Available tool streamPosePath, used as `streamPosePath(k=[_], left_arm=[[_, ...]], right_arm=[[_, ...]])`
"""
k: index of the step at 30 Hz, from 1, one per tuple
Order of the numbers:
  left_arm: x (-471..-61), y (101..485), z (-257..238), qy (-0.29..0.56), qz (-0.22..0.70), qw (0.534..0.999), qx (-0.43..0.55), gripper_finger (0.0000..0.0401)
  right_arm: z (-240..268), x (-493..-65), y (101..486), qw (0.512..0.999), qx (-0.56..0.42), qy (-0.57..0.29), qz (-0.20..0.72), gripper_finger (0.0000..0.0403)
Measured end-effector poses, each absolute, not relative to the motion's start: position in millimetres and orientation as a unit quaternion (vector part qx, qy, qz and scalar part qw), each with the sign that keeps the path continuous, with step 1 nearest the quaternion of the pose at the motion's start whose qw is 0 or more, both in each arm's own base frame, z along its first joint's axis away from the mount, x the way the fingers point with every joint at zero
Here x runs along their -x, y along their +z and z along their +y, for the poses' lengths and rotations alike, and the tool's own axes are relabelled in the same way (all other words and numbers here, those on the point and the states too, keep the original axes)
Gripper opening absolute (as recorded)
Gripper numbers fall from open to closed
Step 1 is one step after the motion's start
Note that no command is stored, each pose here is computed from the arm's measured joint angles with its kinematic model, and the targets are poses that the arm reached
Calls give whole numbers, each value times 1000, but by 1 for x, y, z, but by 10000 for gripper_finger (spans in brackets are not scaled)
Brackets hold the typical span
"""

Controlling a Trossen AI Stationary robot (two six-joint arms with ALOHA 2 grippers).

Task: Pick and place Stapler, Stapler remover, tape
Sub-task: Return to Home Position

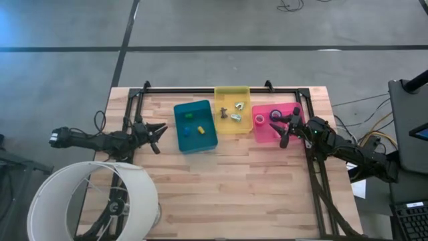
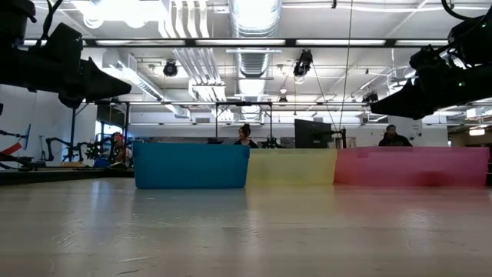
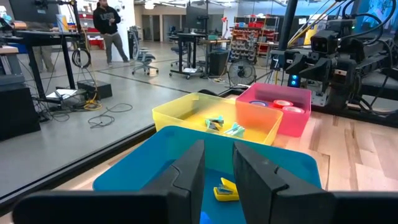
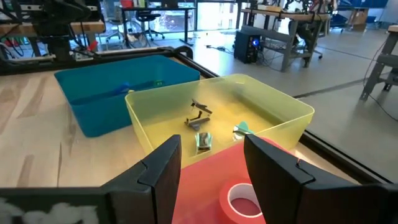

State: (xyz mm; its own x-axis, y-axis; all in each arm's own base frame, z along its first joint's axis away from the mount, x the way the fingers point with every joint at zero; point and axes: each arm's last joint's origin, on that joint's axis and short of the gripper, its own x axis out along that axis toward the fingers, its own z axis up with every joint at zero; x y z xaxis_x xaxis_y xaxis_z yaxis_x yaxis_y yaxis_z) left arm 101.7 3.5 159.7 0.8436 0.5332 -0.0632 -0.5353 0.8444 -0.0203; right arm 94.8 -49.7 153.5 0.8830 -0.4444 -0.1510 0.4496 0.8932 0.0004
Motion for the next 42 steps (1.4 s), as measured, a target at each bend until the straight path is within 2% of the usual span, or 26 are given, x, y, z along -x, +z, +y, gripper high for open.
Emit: streamPosePath(k=[42], left_arm=[[-102, 160, 4, 278, 28, 960, 18, 85]], right_arm=[[-50, -94, 153, 967, -5, -242, 78, 171]])
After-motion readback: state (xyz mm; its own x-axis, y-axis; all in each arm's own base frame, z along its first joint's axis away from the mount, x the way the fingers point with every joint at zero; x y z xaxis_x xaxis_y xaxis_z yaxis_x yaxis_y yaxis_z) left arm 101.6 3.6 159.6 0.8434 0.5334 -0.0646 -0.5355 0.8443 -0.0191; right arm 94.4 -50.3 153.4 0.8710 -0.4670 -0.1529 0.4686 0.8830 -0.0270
